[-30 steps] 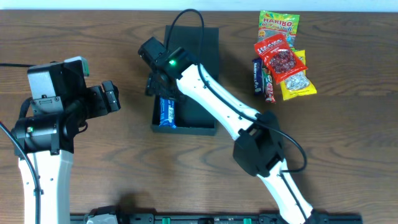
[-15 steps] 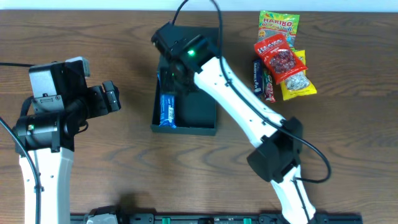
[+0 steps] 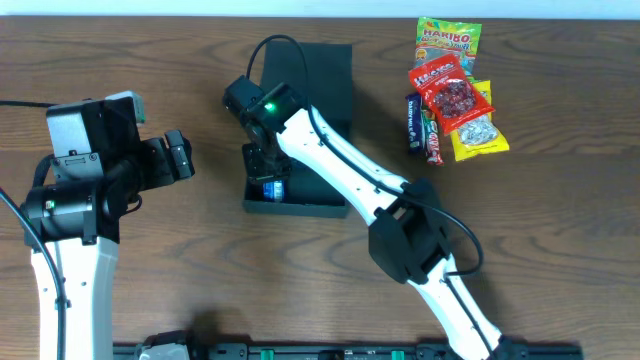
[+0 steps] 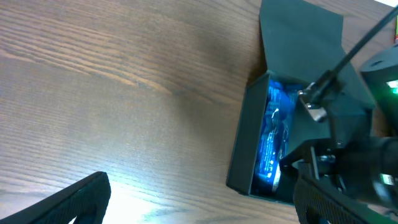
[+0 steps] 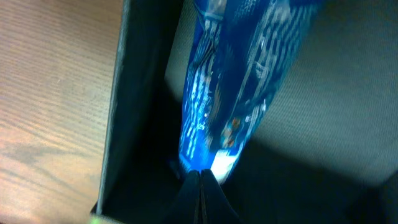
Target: Pack container
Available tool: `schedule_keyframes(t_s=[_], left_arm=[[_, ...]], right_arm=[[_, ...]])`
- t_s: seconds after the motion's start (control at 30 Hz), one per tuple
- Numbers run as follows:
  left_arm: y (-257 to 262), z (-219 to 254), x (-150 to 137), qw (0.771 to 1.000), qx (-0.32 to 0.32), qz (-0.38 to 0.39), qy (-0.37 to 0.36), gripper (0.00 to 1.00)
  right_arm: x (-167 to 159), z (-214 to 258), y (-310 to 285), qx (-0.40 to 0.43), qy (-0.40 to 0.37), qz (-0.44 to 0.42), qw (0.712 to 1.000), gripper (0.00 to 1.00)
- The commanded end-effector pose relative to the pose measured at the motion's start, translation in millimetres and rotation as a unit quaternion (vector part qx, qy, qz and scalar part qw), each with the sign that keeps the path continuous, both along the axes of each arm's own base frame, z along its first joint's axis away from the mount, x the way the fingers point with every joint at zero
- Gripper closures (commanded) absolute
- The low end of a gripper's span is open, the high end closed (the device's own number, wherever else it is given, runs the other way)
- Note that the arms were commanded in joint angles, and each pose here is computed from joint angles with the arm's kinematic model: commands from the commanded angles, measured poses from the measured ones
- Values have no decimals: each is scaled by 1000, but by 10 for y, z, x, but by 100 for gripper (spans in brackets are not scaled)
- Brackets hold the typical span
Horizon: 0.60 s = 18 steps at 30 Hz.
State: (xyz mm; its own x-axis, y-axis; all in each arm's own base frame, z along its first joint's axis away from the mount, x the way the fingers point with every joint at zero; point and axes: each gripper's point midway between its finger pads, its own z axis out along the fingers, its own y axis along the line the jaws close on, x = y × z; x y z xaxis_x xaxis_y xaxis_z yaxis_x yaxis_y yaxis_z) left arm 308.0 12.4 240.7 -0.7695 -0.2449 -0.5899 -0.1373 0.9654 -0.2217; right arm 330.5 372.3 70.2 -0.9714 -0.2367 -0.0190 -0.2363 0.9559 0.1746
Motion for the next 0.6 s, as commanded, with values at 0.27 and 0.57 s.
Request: schedule_keyframes(t_s=[0.27, 0.57], left_arm=[[7, -51, -12, 1000, 2, -6, 7, 5], [5, -63, -28, 1000, 1, -6, 11, 5]], right_arm=[[506, 271, 52, 50, -90, -10, 995, 99], [1077, 331, -11, 50, -190, -56, 979, 99]])
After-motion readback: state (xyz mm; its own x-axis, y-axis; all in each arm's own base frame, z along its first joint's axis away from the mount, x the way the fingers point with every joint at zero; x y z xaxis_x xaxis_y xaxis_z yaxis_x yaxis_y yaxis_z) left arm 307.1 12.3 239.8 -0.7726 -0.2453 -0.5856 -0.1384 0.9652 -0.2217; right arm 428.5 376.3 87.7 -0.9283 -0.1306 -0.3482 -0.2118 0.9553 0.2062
